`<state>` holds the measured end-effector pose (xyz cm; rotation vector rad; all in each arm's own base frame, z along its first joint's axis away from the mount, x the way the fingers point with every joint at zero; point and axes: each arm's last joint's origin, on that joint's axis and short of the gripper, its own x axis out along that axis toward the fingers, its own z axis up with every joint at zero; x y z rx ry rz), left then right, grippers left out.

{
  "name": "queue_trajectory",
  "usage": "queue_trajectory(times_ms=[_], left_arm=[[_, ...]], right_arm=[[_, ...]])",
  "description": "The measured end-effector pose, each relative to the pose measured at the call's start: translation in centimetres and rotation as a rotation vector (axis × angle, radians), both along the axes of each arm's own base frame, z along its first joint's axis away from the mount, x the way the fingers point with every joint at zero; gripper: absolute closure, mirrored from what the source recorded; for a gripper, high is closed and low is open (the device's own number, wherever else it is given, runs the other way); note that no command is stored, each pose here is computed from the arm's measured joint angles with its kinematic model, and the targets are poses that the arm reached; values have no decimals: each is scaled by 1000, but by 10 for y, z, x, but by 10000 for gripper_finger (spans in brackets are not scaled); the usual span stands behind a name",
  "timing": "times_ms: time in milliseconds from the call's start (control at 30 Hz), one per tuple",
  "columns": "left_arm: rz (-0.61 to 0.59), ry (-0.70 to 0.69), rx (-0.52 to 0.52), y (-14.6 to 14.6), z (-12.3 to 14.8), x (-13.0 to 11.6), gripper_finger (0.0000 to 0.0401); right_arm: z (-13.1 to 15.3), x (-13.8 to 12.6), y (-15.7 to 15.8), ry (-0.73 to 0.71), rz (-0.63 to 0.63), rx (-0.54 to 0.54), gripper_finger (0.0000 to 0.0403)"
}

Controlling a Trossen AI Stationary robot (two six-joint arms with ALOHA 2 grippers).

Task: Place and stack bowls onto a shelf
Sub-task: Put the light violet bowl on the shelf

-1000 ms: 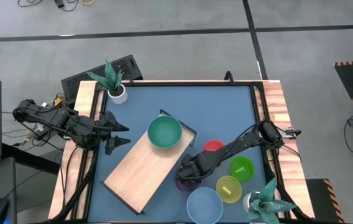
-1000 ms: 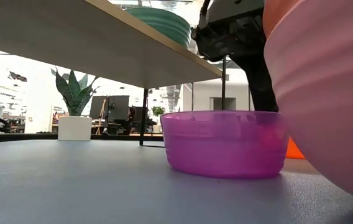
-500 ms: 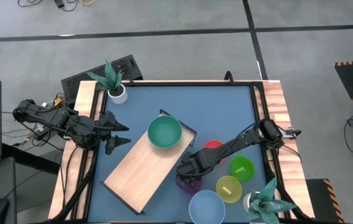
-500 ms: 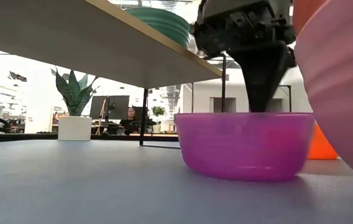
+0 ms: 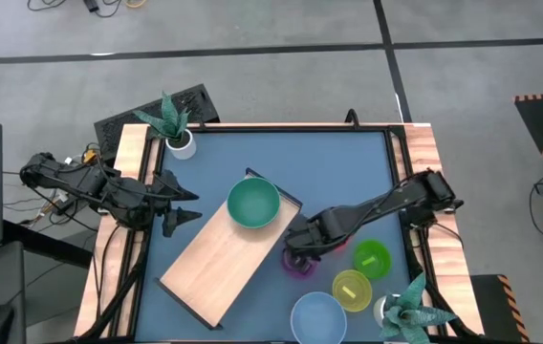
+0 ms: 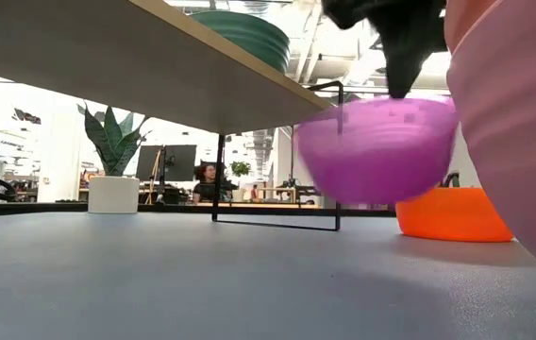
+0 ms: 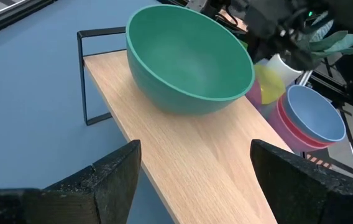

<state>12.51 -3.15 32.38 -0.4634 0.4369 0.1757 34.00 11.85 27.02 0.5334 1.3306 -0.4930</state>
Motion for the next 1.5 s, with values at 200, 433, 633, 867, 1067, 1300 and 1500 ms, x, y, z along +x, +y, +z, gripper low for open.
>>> queue_trajectory(times_ms=[200,433,633,867,1067,1300,1500], left_arm=[[1,0,-3,0,0,0,115],[3,0,-6,0,0,0,115],[3,0,-6,0,0,0,115],[3,0,-6,0,0,0,115],[3,0,-7,0,0,0,115],[3,2,-5,0,0,0,115],[-1,7,-10,0,-1,0,115]], right_arm=[[23,-15,-6,-36,-24,19,387],[57,-37,-15,-134,-83,48,387],[77,-54,-24,-187,-121,47,386],[59,-49,-27,-53,-221,-7,287],[20,-15,-14,5,-159,18,190],[-21,8,-1,88,-67,16,174],[-39,11,6,174,-68,39,179]])
